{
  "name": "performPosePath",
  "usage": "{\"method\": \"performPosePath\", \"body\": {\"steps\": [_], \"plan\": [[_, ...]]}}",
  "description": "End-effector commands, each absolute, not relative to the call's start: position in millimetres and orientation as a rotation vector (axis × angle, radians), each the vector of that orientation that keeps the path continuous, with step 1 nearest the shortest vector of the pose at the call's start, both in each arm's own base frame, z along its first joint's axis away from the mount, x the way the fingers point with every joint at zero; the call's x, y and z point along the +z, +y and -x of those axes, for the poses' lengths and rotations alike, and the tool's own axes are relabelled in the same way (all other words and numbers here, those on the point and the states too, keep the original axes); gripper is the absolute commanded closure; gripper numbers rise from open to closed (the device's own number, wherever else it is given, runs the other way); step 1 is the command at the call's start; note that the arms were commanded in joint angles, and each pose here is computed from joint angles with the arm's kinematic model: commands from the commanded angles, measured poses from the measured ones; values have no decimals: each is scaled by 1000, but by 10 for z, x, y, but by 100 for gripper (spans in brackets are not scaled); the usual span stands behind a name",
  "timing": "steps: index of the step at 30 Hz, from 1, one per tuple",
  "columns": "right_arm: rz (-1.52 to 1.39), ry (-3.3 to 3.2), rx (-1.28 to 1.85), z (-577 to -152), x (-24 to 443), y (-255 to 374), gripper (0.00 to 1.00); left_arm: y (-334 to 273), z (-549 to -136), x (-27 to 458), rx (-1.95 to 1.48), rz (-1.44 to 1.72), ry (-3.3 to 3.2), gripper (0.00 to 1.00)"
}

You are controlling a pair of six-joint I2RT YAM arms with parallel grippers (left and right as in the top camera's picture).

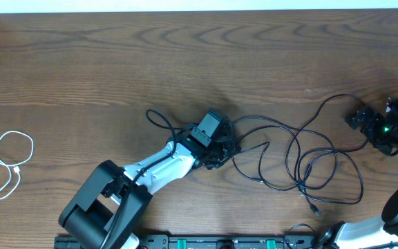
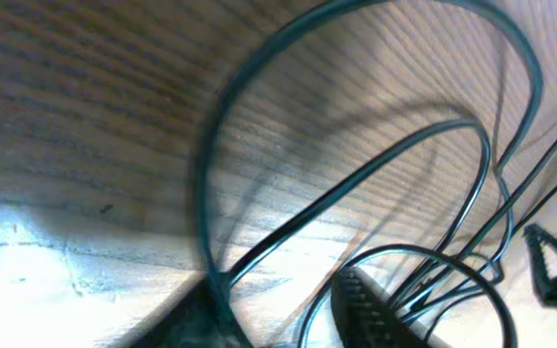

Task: Untangle cables
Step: 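Pull the black cable loop leftward with the left gripper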

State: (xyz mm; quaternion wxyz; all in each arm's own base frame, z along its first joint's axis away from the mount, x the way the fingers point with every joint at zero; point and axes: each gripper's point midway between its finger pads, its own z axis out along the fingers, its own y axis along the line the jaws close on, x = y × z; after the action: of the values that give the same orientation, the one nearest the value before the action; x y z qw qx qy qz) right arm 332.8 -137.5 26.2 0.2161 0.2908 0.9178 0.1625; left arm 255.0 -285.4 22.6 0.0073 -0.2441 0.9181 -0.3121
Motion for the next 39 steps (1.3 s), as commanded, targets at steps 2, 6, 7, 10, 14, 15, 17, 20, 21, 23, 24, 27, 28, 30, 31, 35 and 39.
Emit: {"method": "performPosePath", "body": {"steps": [2,6,7,10,14,15,17,20,21,23,24,27,28,30,31,35,39], "plan": [[-793,2543,463,-3352,271,-1350,1,-2878,-2560,196,-984,621,2870,92],[-794,2543,463,-3350,270,-1351,1,-2955,-2739,442,-1069,434,2758,93],[-793,2543,463,-3351,271,-1351,1,-2957,-2836,604,-1093,339,2691,93],[-793,2543,462,-3351,270,-1352,1,-2833,-3057,1026,-1085,209,2527,93],[-793,2544,463,-3350,270,-1351,1,-2591,-3226,1510,-1021,123,2353,93],[-793,2544,463,-3350,270,-1351,1,-2386,-3303,1763,-946,113,2263,92],[-793,2544,463,-3350,270,-1351,1,-2163,-3367,1999,-861,111,2177,93],[-795,2546,464,-3343,267,-1347,1,-1665,-3462,2396,-672,173,2024,93],[-795,2548,465,-3340,266,-1344,1,-1457,-3484,2553,-603,212,1962,92],[-776,2554,464,-3335,264,-1338,1,-1077,-3481,2822,-503,298,1854,93],[-766,2559,464,-3331,262,-1332,1,-934,-3467,2909,-473,337,1818,93],[-704,2557,506,-3348,288,-1268,1,-580,-3403,3102,-393,409,1737,93],[-668,2551,533,-3362,308,-1229,1,-471,-3380,3137,-368,437,1719,92],[-494,2514,655,-3418,412,-1041,1,-230,-3332,3162,-308,500,1696,93],[-379,2470,739,-3456,503,-907,1,-135,-3315,3154,-286,524,1693,93],[-154,2366,918,-3515,710,-540,1,43,-3283,3105,-244,576,1698,93],[-55,2394,965,-3532,705,-226,1,47,-3291,3082,-240,578,1705,93]]}}
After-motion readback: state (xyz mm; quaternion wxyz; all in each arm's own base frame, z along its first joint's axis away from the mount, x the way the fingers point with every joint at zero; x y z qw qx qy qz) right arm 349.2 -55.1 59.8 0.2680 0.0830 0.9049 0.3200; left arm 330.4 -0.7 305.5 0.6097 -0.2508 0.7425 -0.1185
